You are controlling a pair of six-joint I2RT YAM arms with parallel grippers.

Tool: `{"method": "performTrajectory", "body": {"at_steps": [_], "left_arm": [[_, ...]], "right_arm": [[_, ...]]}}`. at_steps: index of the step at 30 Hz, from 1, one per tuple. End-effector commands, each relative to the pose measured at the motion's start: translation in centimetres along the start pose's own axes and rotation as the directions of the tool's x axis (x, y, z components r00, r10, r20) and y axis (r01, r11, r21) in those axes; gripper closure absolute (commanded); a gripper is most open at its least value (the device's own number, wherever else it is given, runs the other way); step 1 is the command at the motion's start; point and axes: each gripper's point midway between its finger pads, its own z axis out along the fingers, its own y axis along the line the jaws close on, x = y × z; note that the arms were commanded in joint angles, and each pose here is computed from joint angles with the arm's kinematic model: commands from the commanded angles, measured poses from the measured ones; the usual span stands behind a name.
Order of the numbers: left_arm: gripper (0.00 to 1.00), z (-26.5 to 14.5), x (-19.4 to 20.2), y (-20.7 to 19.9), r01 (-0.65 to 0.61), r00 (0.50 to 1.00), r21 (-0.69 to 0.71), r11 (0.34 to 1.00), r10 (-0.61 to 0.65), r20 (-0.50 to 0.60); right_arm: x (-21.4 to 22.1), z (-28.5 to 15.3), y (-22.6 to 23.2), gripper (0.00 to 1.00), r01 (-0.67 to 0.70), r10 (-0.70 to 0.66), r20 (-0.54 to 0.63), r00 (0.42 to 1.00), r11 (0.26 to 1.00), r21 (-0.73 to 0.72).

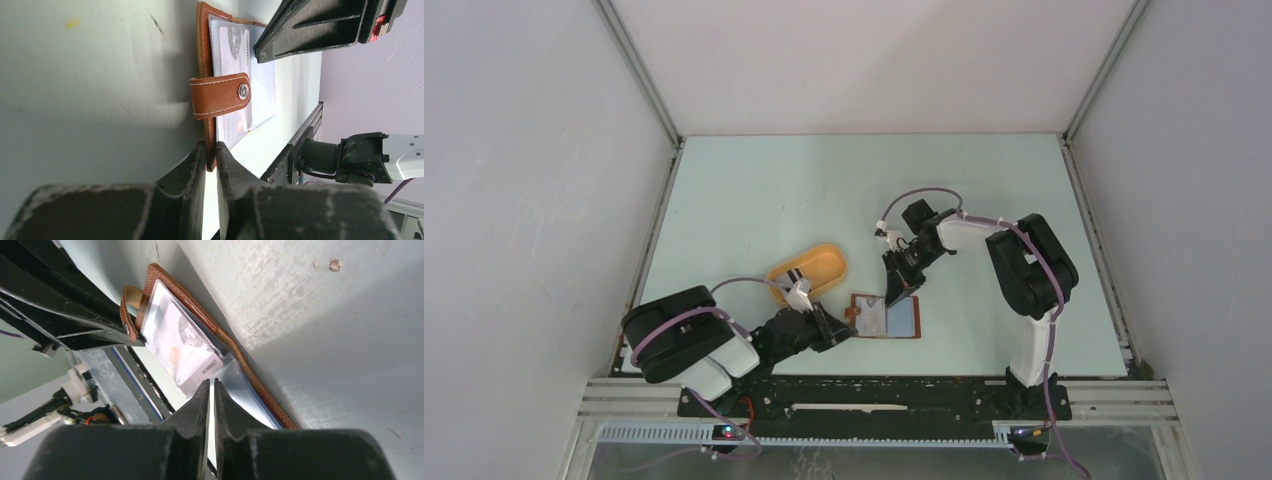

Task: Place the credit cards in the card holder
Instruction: Insert the credit card into the card holder.

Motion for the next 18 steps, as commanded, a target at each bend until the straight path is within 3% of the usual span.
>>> {"method": "performTrajectory", "body": {"at_steps": [1,7,18], "left_arm": [[0.83,-0.2,-0.2,0.0,-0.023,1.0,0.006,1.0,0.023,0.016],[0.85,0.0,-0.1,-0.4,-0.019,1.0,0.022,1.0,0.019,0.009],[0.89,1.2,1.3,-2.1,-0.01,0.998,0.091,0.996,0.015,-0.054]], "right_arm": [[-1.1,-1.0,0.4,0.89,0.1,-0.103,0.027,0.994,0.99,0.102],[-0.2,0.4,-0.6,0.94,0.082,-0.08,-0.022,0.997,0.986,0.143],[-0.4,1.7,2.3,0.94,0.115,-0.114,-0.024,0.993,0.992,0.051]]}}
